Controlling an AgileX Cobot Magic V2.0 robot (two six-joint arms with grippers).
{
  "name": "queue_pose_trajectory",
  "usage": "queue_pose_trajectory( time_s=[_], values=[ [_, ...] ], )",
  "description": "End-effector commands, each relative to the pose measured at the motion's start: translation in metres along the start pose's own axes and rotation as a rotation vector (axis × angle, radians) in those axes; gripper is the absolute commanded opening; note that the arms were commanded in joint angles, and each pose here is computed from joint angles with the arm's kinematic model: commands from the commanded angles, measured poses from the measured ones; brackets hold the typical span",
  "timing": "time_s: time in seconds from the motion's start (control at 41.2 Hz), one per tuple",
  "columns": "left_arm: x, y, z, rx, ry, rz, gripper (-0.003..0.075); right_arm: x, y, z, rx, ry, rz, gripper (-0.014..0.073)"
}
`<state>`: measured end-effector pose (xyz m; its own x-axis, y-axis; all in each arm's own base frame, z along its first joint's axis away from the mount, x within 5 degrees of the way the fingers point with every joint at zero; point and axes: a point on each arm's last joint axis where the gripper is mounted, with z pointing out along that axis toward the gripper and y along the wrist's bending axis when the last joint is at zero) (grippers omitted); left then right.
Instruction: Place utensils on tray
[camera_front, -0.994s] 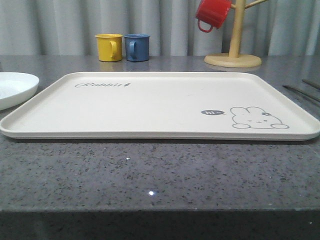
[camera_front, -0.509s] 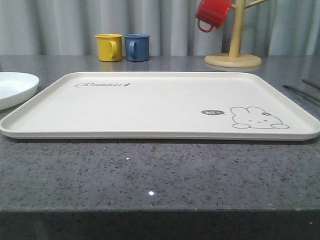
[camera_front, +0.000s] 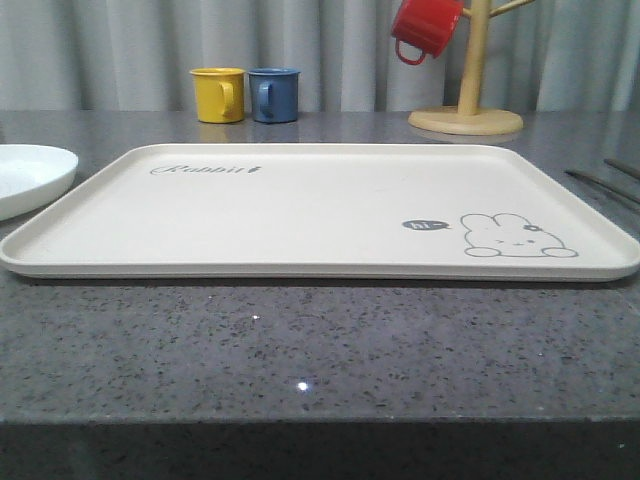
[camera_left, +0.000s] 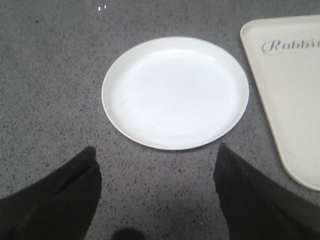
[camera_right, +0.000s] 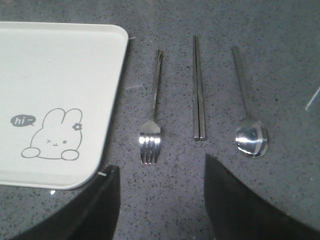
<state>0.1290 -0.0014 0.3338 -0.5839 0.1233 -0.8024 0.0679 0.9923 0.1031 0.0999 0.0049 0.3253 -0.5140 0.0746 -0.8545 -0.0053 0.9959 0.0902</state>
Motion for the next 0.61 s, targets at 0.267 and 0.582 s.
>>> queue_pose_trajectory(
  time_s=[0.267,0.582],
  values=[
    [-0.054,0.011,0.063,0.001,0.239,0.011,0.0484,-0.012,0.000,-0.002,-0.001,-0.076,0.004,0.0415],
    [-0.071,0.059,0.123,0.106,0.313,-0.150,0.0484,-0.012,0.000,-0.002,0.000,-0.075,0.004,0.0415]
  ],
)
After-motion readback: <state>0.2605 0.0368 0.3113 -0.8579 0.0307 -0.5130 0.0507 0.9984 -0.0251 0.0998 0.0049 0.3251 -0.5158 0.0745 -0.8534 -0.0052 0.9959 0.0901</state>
